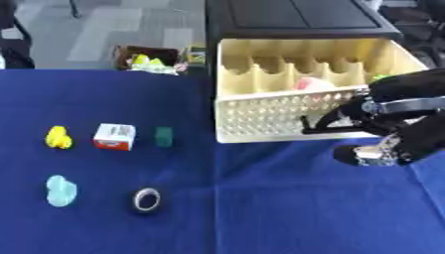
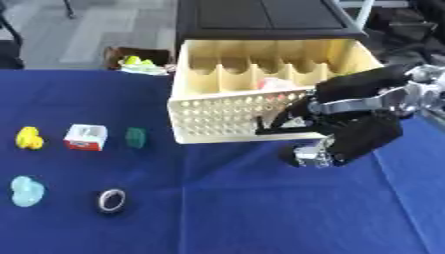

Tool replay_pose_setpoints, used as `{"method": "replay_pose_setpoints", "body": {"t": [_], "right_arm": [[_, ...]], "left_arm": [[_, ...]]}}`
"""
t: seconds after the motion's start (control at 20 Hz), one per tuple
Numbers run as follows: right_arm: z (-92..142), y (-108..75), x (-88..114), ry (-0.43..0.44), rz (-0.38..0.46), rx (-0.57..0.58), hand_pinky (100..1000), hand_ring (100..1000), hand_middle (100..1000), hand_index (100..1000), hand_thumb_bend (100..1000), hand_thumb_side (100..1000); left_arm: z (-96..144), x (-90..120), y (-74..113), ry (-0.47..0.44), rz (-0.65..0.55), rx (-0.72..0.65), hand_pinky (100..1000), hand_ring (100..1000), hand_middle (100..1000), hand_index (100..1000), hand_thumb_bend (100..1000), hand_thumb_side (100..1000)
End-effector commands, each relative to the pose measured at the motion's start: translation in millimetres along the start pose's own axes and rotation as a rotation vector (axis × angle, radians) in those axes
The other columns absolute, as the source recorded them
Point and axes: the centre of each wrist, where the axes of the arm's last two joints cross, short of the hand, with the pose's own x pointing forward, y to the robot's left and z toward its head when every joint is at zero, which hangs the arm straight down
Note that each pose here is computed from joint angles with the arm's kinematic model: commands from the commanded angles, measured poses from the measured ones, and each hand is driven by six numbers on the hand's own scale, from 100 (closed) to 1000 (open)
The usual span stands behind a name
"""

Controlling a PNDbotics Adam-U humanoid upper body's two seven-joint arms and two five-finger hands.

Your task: Pick up objects from table and place into drawer.

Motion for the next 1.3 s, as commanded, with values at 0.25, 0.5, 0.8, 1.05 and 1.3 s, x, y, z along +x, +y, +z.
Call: {"method": "replay_pose_setpoints", "body": {"t": [0.25, 0.5, 0.8, 1.05, 1.3], "right_arm": [[9.1, -2.4, 3.3, 0.104, -0.011, 0.003, 235, 245, 218, 941, 100, 1000], [-3.2, 1.6, -3.5, 0.185, -0.039, 0.021, 231, 244, 219, 935, 100, 1000], [-15.5, 0.5, -12.2, 0.214, -0.083, 0.025, 248, 251, 223, 950, 100, 1000], [-12.2, -2.1, -7.9, 0.2, -0.102, 0.009, 255, 254, 220, 954, 100, 1000], [3.3, -8.1, 7.0, 0.163, -0.101, -0.027, 270, 256, 220, 959, 100, 1000]], "left_arm": [[-6.6, 8.0, 2.1, -0.036, -0.019, -0.012, 459, 466, 565, 810, 100, 888], [-6.2, 7.6, 1.3, -0.035, -0.016, -0.015, 459, 466, 565, 809, 100, 890], [-6.0, 7.5, 1.3, -0.037, -0.015, -0.015, 459, 466, 566, 809, 100, 890], [-5.9, 7.5, 1.7, -0.037, -0.018, -0.014, 459, 466, 566, 808, 100, 889], [-5.9, 7.6, 1.9, -0.035, -0.02, -0.014, 459, 466, 566, 807, 100, 892]]}}
